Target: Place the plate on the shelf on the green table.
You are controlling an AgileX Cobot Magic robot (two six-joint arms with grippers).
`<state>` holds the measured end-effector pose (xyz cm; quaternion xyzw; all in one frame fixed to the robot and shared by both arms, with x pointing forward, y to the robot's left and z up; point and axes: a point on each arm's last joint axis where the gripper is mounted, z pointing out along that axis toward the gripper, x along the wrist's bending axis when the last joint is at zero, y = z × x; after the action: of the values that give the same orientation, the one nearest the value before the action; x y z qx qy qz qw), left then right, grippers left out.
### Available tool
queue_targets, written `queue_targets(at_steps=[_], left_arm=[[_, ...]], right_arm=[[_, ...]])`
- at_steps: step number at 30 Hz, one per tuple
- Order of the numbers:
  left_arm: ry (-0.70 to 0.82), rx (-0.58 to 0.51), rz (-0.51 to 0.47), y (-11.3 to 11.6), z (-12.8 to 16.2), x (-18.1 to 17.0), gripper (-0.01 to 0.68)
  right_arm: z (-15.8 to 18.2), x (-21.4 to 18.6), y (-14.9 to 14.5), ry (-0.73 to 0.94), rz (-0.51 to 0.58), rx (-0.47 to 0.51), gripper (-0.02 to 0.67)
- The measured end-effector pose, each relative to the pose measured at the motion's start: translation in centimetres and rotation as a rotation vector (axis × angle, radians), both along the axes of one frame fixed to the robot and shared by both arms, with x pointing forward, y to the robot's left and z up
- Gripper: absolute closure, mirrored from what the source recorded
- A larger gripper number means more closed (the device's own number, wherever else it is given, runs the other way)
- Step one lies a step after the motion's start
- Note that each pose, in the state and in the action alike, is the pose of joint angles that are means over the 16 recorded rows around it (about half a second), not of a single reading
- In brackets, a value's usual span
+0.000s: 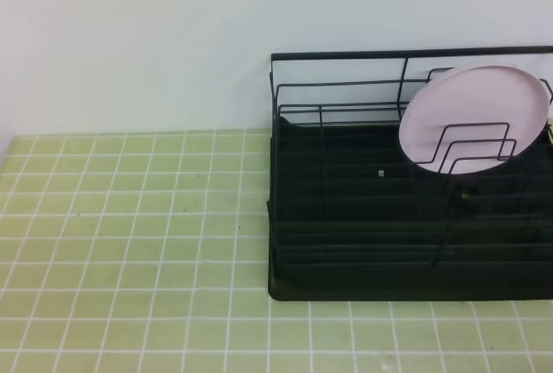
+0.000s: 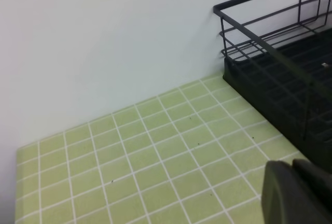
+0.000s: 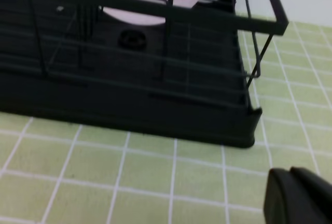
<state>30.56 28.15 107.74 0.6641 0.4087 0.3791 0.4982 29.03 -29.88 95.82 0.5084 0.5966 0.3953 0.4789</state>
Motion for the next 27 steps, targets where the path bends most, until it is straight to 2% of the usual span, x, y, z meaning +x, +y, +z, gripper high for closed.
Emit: queue_targets(at_steps=[27], left_arm=[[0.002, 0.002, 0.003, 0.05, -0.03, -0.02, 0.675]], right_arm=[[-0.53, 0.13, -0.01, -0.003, -0.001, -0.001, 0.652]])
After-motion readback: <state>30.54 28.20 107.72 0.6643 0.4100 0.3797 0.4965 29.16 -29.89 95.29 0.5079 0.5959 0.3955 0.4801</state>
